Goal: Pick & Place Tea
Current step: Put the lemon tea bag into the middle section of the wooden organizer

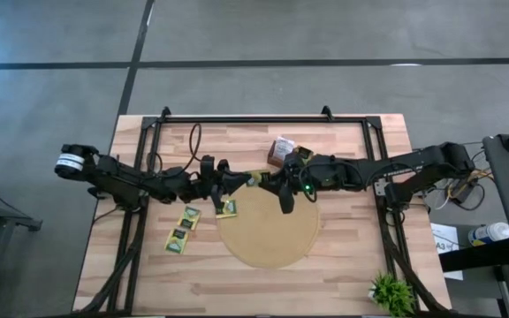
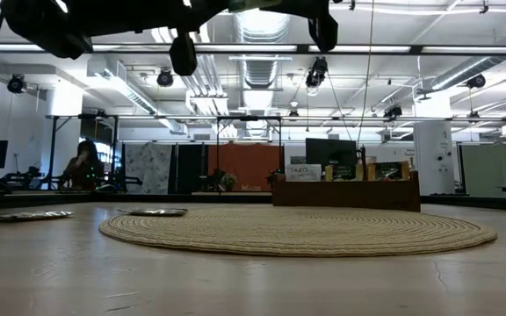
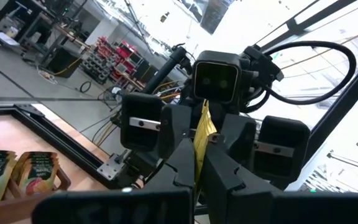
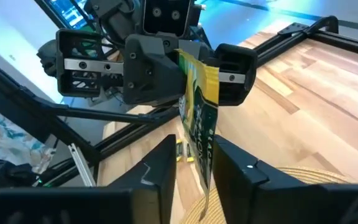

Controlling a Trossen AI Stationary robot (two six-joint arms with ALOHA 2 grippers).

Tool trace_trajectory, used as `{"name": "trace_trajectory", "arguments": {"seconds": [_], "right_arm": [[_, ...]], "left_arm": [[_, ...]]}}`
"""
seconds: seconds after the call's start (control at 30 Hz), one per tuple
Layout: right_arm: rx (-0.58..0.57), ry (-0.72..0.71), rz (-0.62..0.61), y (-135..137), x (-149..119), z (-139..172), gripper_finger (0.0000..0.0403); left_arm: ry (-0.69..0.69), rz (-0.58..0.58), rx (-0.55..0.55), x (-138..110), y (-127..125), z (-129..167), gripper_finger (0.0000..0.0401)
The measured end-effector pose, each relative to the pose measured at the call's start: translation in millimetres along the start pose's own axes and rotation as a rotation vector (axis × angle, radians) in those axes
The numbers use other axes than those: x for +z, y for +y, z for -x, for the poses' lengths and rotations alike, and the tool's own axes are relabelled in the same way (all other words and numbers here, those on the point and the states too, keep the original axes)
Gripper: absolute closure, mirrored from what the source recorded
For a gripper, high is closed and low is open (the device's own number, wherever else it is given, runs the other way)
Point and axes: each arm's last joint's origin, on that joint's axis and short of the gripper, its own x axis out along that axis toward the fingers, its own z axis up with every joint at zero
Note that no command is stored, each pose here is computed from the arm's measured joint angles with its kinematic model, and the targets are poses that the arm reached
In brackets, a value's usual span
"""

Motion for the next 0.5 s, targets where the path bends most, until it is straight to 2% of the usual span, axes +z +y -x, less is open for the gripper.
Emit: {"name": "trace_trajectory", "arguments": {"seconds": [0.27, 0.5], "right_arm": [[0.000, 0.000, 0.006, 0.0, 0.0, -0.1, 0.0388], [-0.031, 0.041, 0.017, -3.0, -3.9, 0.1, 0.0393]], "left_arm": [[0.006, 0.002, 0.003, -0.6, 0.3, 0.0, 0.0384], [0.057, 0.040, 0.046, -5.9, 4.2, 0.3, 0.0361]]}}
